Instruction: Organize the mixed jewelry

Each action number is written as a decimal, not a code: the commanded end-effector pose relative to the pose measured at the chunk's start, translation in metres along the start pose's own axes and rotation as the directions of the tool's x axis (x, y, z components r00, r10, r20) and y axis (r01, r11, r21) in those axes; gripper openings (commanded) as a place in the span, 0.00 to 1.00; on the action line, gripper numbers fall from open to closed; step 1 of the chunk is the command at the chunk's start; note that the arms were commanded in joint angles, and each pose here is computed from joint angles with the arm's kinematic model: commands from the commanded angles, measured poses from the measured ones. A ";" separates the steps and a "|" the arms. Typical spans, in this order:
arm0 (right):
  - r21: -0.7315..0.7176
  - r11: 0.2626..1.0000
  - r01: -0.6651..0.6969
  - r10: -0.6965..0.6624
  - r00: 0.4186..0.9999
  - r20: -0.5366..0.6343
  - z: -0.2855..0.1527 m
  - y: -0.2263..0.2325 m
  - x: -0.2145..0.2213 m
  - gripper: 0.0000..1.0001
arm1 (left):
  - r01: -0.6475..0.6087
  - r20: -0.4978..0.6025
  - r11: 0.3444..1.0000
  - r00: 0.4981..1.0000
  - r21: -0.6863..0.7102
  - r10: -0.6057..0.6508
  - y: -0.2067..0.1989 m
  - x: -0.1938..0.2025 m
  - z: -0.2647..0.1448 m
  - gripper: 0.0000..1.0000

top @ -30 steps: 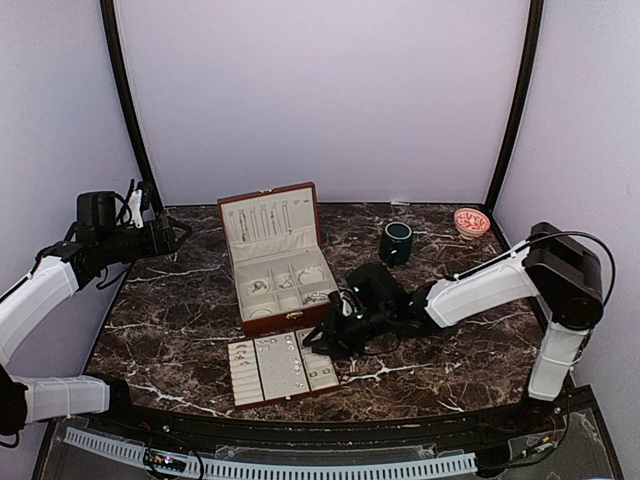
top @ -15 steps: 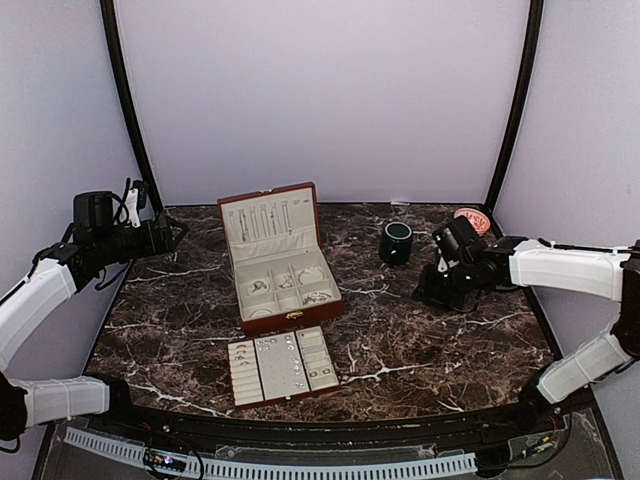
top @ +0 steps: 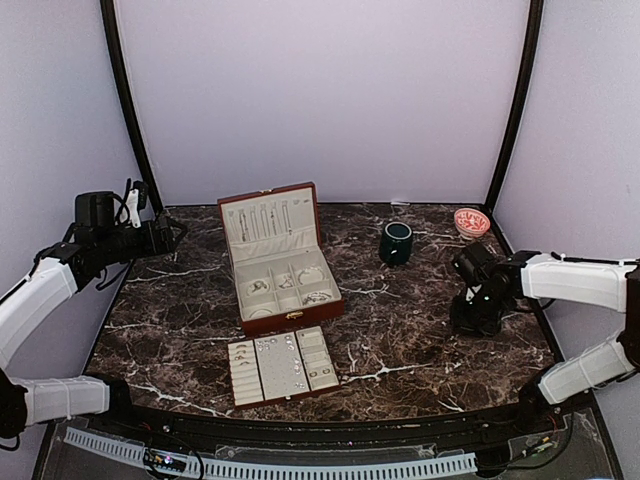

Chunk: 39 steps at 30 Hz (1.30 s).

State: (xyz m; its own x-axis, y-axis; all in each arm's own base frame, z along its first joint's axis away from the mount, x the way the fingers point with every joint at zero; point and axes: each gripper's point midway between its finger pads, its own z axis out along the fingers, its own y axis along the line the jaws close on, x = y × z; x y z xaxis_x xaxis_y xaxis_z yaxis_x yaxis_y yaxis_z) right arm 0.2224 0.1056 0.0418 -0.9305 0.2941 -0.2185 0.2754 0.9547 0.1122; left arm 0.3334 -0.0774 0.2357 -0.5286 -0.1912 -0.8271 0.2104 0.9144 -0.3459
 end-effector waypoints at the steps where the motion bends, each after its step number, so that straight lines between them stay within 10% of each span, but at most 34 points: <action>1: 0.022 1.000 0.001 -0.001 1.000 0.016 0.001 -0.006 -0.001 0.20 | -0.009 -0.003 1.000 1.000 0.004 0.009 -0.001 0.003 0.002 0.92; 39: 0.013 1.000 0.005 -0.005 1.000 -0.025 0.022 0.000 0.004 0.13 | -0.005 -0.009 1.000 1.000 0.009 0.005 -0.001 0.004 0.003 0.92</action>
State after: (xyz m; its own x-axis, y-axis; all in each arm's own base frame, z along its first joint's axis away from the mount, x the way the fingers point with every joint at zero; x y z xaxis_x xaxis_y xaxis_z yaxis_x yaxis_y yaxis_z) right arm 0.2239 0.1105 0.0228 -0.9405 0.2798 -0.1925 0.2625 0.9585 0.1111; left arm 0.3343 -0.0775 0.2333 -0.5349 -0.1907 -0.8231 0.2081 0.9145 -0.3471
